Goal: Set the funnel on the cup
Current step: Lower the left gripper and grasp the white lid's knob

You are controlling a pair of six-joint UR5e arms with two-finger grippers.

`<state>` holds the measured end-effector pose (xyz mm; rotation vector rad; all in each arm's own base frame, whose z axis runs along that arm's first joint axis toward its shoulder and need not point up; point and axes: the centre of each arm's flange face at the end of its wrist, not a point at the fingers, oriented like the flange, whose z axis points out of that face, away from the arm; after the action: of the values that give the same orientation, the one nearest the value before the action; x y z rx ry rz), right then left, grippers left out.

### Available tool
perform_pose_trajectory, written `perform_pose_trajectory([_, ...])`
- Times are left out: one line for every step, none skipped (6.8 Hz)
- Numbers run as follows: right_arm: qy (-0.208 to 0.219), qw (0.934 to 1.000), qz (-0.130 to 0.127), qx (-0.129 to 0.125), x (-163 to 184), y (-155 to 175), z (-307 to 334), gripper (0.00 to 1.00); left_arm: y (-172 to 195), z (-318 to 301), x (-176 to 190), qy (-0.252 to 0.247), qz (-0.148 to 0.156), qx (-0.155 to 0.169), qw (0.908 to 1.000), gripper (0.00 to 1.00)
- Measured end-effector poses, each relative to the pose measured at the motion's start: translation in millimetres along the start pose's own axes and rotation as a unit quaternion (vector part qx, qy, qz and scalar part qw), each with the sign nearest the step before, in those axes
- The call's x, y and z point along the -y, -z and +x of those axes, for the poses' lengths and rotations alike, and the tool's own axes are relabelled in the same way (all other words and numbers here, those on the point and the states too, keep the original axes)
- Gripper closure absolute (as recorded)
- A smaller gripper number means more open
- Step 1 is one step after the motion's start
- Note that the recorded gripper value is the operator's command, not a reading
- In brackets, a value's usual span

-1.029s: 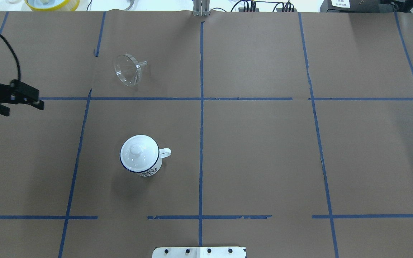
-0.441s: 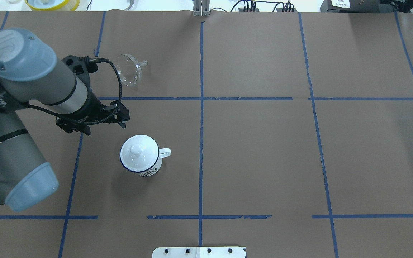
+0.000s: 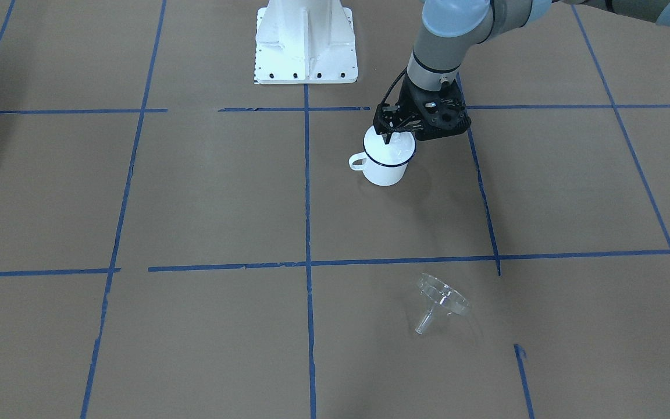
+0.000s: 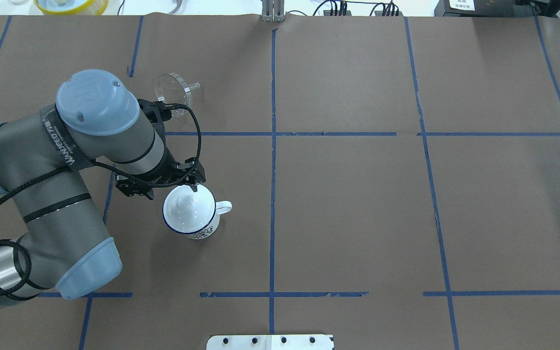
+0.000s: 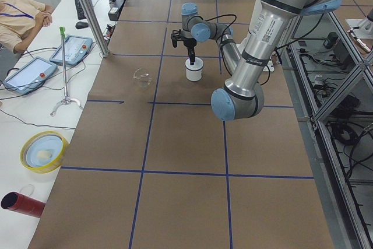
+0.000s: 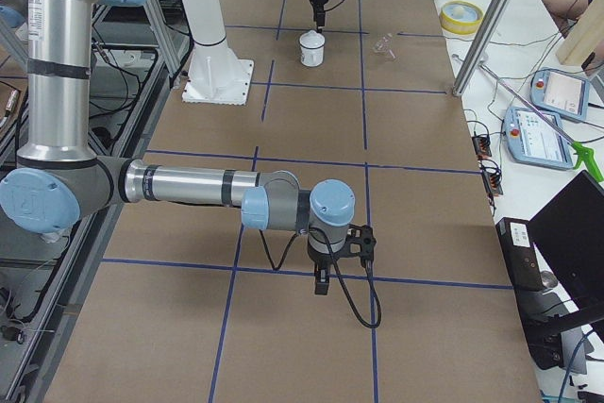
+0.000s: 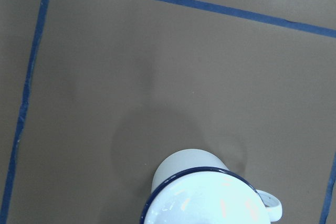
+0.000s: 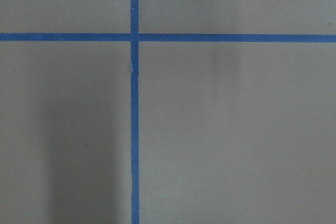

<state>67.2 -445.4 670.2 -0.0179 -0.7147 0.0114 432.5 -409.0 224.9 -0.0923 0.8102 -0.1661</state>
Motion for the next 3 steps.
perform_pose_trajectory([0.0, 1.0, 0.0, 0.0, 0.0, -0.1, 0.1, 0.0, -2.9, 4.7, -2.8, -0.002, -0.003, 0.001, 1.0, 0.25])
perform_pose_trajectory([0.0, 1.0, 0.0, 0.0, 0.0, 0.0, 0.0, 0.0, -3.4, 6.4, -3.8, -0.002, -0.003, 0.0, 1.0, 0.26])
perform_pose_trajectory([0.0, 1.0, 0.0, 0.0, 0.0, 0.0, 0.0, 0.0, -3.4, 6.6, -4.2, 0.001, -0.004, 0.0, 1.0, 0.3])
